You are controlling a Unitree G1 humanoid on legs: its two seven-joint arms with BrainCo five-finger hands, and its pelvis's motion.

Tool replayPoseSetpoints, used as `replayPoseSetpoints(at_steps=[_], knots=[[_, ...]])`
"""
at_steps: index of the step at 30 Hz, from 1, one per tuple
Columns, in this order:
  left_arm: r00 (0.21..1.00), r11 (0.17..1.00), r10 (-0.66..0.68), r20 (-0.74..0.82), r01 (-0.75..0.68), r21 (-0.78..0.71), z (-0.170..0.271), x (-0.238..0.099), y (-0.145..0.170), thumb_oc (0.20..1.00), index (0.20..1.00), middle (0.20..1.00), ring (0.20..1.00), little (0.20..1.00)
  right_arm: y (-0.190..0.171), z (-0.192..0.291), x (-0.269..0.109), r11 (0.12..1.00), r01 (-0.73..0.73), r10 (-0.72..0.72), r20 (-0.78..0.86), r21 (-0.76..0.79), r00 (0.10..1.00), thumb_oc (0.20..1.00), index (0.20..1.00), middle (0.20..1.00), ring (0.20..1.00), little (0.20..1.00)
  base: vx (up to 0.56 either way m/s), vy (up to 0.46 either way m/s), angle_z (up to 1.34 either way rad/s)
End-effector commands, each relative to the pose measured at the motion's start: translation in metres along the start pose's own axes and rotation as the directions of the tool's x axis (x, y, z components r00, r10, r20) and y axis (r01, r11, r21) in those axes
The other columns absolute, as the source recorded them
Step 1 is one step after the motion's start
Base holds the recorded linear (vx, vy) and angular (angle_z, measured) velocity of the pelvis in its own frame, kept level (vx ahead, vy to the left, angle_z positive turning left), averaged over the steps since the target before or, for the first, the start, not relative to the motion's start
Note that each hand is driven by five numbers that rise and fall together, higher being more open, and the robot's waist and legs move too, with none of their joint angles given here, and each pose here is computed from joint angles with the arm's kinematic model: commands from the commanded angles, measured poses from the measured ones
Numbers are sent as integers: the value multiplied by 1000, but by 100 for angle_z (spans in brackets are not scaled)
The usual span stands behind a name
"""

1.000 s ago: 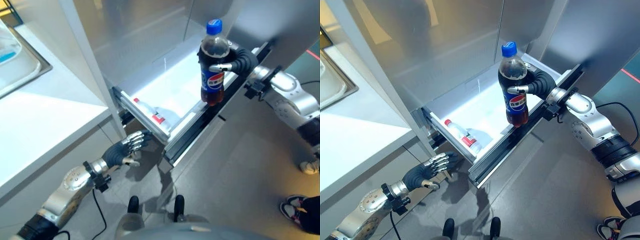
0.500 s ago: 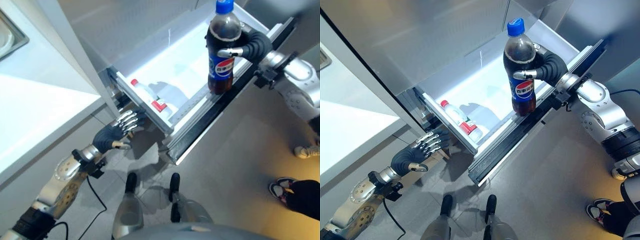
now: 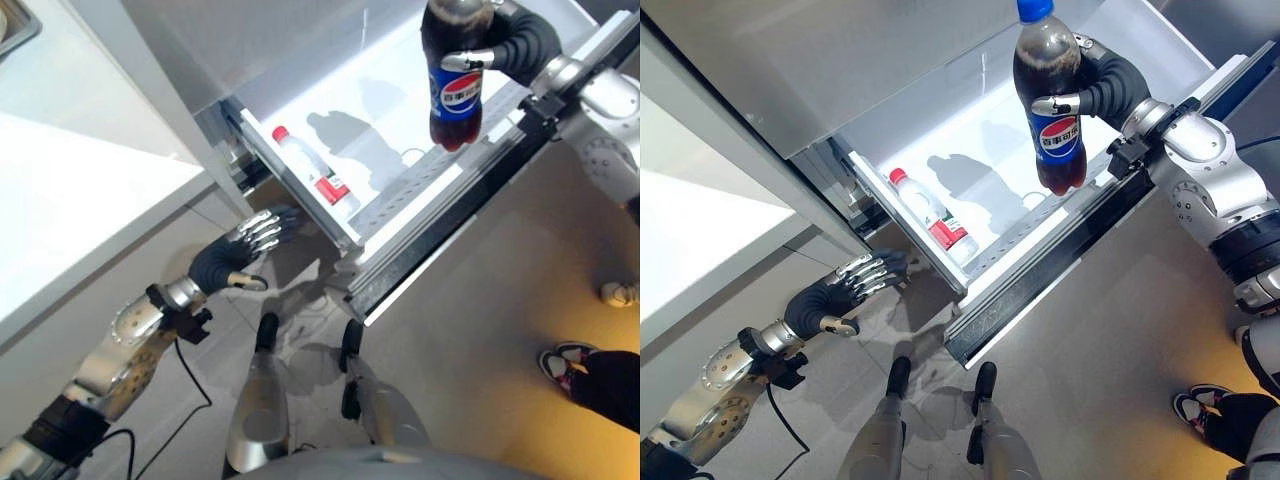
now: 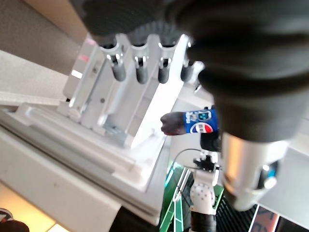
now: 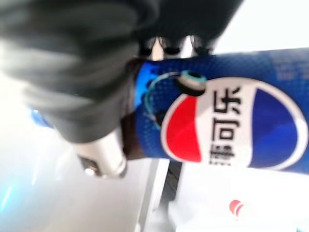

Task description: Take the drinks into the refrigerator

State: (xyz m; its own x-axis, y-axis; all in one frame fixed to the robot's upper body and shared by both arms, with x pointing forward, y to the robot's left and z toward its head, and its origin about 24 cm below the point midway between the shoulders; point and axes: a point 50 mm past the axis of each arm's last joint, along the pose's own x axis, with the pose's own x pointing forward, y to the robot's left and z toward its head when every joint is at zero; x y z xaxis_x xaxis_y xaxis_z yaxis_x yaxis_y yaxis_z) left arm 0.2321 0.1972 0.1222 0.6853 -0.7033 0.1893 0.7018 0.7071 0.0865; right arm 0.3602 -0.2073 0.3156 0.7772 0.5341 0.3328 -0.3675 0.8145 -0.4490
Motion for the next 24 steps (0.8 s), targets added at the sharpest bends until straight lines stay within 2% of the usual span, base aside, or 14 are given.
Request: replayPoseSetpoints(at_steps=[1,9,15,18,24], knots=[[994,997,-65,92,62,40,21,3,-10,1000,1000,1000,1000,1000,-18,81,13,992,80,-49,285,-99,957,200,200,200,200,200,-21,-5,10],[991,996,-72,110,66,53,25,7,-11,1000,1000,1000,1000,1000,-20,84,22,989,105,-73,278,-100,958,200,200,200,200,200,-18,-2,2],[990,994,-85,112,76,82,27,10,-13,1000,1000,1000,1000,1000,-25,43,26,976,159,-145,107,-147,984,200,200,200,200,200,-5,-1,0],[988,991,-97,116,85,105,29,13,-15,1000,1000,1000,1000,1000,-30,19,29,955,229,-229,20,-186,973,200,200,200,200,200,-36,4,2],[987,987,-115,115,100,125,29,19,-17,1000,1000,1000,1000,1000,-26,-3,34,929,245,-275,-75,-276,958,200,200,200,200,200,-9,2,0]])
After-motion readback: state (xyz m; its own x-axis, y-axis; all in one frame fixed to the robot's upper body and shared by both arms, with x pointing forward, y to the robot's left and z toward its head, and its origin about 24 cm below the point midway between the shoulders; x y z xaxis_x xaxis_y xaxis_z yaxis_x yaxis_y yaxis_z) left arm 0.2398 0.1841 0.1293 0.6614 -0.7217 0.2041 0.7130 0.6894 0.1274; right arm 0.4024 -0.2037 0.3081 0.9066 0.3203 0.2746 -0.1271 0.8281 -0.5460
